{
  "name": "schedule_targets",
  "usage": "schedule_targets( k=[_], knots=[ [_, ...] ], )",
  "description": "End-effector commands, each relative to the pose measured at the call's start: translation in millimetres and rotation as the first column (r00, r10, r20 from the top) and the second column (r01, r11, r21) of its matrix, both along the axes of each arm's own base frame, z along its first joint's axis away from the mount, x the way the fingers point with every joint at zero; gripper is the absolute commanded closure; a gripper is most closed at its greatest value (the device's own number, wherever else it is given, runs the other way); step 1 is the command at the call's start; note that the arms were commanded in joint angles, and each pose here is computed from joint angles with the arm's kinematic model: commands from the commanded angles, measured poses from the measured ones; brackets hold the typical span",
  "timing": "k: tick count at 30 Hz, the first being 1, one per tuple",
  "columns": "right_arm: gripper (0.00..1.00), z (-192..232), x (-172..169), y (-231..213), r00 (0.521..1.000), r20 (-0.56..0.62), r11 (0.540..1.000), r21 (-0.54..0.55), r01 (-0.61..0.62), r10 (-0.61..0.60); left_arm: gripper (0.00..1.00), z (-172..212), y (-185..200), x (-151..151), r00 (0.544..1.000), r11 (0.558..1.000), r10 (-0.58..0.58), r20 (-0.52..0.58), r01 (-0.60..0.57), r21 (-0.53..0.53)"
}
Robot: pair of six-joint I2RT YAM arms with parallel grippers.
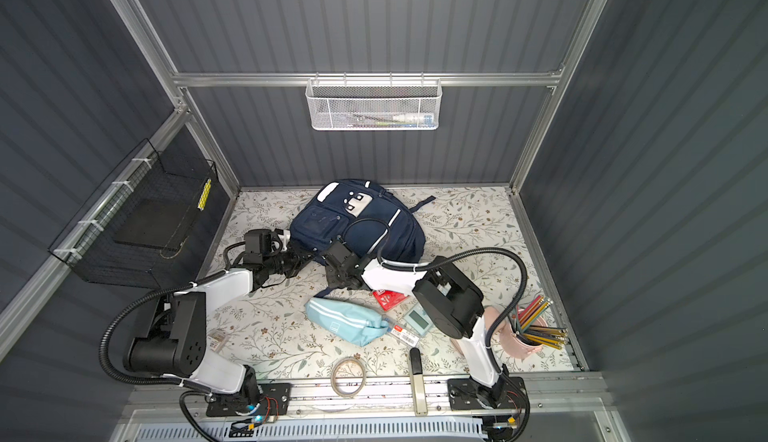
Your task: Pack the student bag
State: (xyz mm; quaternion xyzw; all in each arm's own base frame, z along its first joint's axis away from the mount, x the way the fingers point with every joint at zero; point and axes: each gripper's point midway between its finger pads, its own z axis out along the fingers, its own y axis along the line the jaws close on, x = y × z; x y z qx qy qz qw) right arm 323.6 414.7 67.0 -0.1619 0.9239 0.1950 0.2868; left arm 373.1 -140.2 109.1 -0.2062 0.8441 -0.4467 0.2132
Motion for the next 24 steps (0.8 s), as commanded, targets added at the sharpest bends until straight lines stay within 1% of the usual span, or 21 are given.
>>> schedule_targets(
  k=[1,6,11,14,18,21,22,23,24],
  knots=[
    [1.00,3.8,-15.5,-18.6,0.998,-0.054,1.000,-0.001,-0.022,0.022,1.00,9.3,17.6,5.3,0.999,0.999,0.027,0.042,-0.028,0.025],
    [1.00,9.6,-30.5,-49.8,0.993,-0.112,0.999,-0.040,-0.031,0.026,1.00,10.6,30.0,10.8,0.997,0.998,0.049,0.051,-0.051,0.043],
    [1.00,-4.8,-40.0,-98.6,0.984,-0.179,0.995,-0.104,-0.011,-0.008,1.00,9.4,35.7,10.4,0.997,0.997,0.057,0.053,-0.060,0.051],
    [1.00,-8.3,-43.3,-125.0,0.979,-0.200,0.993,-0.115,0.007,-0.030,1.00,5.7,35.6,9.4,0.997,0.997,0.057,0.045,-0.060,0.050],
    [1.00,-13.5,-36.0,-165.0,0.973,-0.214,0.987,-0.152,0.059,-0.091,1.00,3.3,38.3,11.2,0.997,0.996,0.068,0.044,-0.070,0.054],
    [1.00,-26.7,-25.3,-201.7,0.960,-0.236,0.977,-0.182,0.110,-0.153,1.00,4.2,44.6,15.3,0.995,0.994,0.089,0.049,-0.092,0.059],
    [1.00,-26.6,-19.7,-209.4,0.960,-0.230,0.975,-0.188,0.120,-0.162,1.00,4.7,46.1,17.5,0.994,0.993,0.094,0.053,-0.097,0.060],
    [1.00,-26.8,-21.9,-214.3,0.958,-0.240,0.972,-0.206,0.110,-0.159,1.00,4.2,46.8,20.1,0.994,0.993,0.097,0.053,-0.100,0.061],
    [1.00,-21.8,-22.2,-209.0,0.962,-0.238,0.976,-0.198,0.087,-0.134,1.00,2.2,46.6,22.5,0.994,0.993,0.096,0.050,-0.099,0.061]
  ],
)
